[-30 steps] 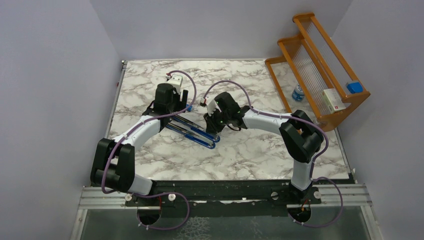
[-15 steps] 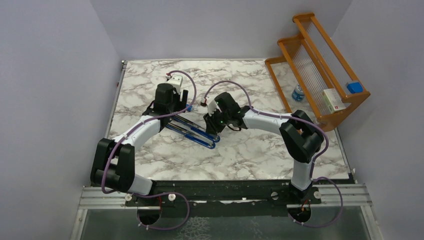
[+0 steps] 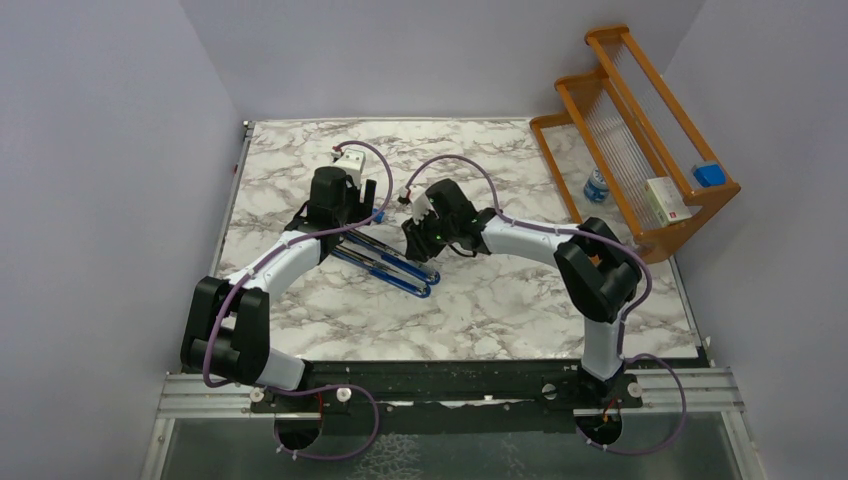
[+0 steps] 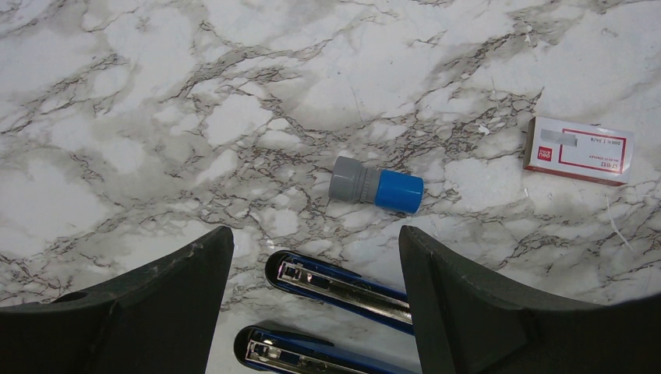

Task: Load the staples into the stapler

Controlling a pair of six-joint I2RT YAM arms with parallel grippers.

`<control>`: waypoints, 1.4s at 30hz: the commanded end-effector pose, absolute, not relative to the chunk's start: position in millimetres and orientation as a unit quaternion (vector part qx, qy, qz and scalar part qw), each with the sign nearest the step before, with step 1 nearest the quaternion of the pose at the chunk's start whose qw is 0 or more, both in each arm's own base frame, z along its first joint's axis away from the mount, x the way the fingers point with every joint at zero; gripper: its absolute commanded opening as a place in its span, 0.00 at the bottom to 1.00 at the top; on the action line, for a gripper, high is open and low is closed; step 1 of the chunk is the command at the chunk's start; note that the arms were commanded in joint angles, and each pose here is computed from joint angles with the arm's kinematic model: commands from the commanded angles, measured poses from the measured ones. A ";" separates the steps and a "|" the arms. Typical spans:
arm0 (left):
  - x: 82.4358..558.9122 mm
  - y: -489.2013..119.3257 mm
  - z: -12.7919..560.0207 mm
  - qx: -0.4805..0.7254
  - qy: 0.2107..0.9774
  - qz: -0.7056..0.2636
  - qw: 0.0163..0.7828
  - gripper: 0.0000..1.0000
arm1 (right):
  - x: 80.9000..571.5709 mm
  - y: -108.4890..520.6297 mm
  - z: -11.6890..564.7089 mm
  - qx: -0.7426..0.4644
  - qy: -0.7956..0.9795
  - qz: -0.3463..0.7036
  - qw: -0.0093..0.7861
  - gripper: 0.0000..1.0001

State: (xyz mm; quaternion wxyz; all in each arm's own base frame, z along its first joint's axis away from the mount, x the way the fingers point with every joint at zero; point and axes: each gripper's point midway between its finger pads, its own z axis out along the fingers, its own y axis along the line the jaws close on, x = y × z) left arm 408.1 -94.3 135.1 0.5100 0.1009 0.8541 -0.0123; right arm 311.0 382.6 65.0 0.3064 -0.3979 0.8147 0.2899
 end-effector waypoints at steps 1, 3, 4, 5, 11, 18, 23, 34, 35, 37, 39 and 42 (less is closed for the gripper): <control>409.4 -93.3 147.3 0.095 0.843 -0.021 0.529 0.81 | 315.9 387.5 59.6 -0.398 0.815 0.286 0.308 0.38; 409.3 -93.4 147.2 0.096 0.843 -0.021 0.529 0.81 | 316.5 387.8 58.0 -0.398 0.816 0.285 0.308 0.38; 409.3 -93.8 147.5 0.096 0.842 -0.021 0.530 0.81 | 316.4 387.3 56.1 -0.398 0.817 0.283 0.306 0.38; 409.4 -93.2 147.2 0.096 0.843 -0.021 0.529 0.81 | 316.8 387.1 55.2 -0.399 0.818 0.282 0.305 0.38; 409.4 -93.7 147.5 0.096 0.843 -0.021 0.530 0.81 | 312.6 379.2 45.4 -0.398 0.827 0.270 0.291 0.38; 409.2 -93.6 146.9 0.096 0.843 -0.021 0.529 0.81 | 305.0 364.5 38.0 -0.398 0.837 0.250 0.280 0.38; 409.1 -93.9 147.0 0.096 0.843 -0.022 0.529 0.81 | 298.3 354.5 38.5 -0.398 0.842 0.240 0.274 0.39; 409.4 -93.9 148.1 0.096 0.842 -0.022 0.530 0.81 | 292.2 343.4 45.4 -0.394 0.847 0.230 0.273 0.39; 409.5 -94.0 148.5 0.095 0.842 -0.022 0.530 0.81 | 292.3 343.0 46.6 -0.394 0.847 0.229 0.274 0.39; 409.4 -93.2 149.1 0.095 0.842 -0.021 0.530 0.81 | 295.0 342.3 53.8 -0.391 0.845 0.228 0.286 0.39; 410.0 -93.0 150.8 0.093 0.841 -0.020 0.532 0.81 | 299.4 344.2 68.2 -0.386 0.838 0.231 0.309 0.39; 410.5 -94.2 154.6 0.092 0.839 -0.023 0.535 0.81 | 305.3 348.2 96.1 -0.380 0.821 0.242 0.351 0.41</control>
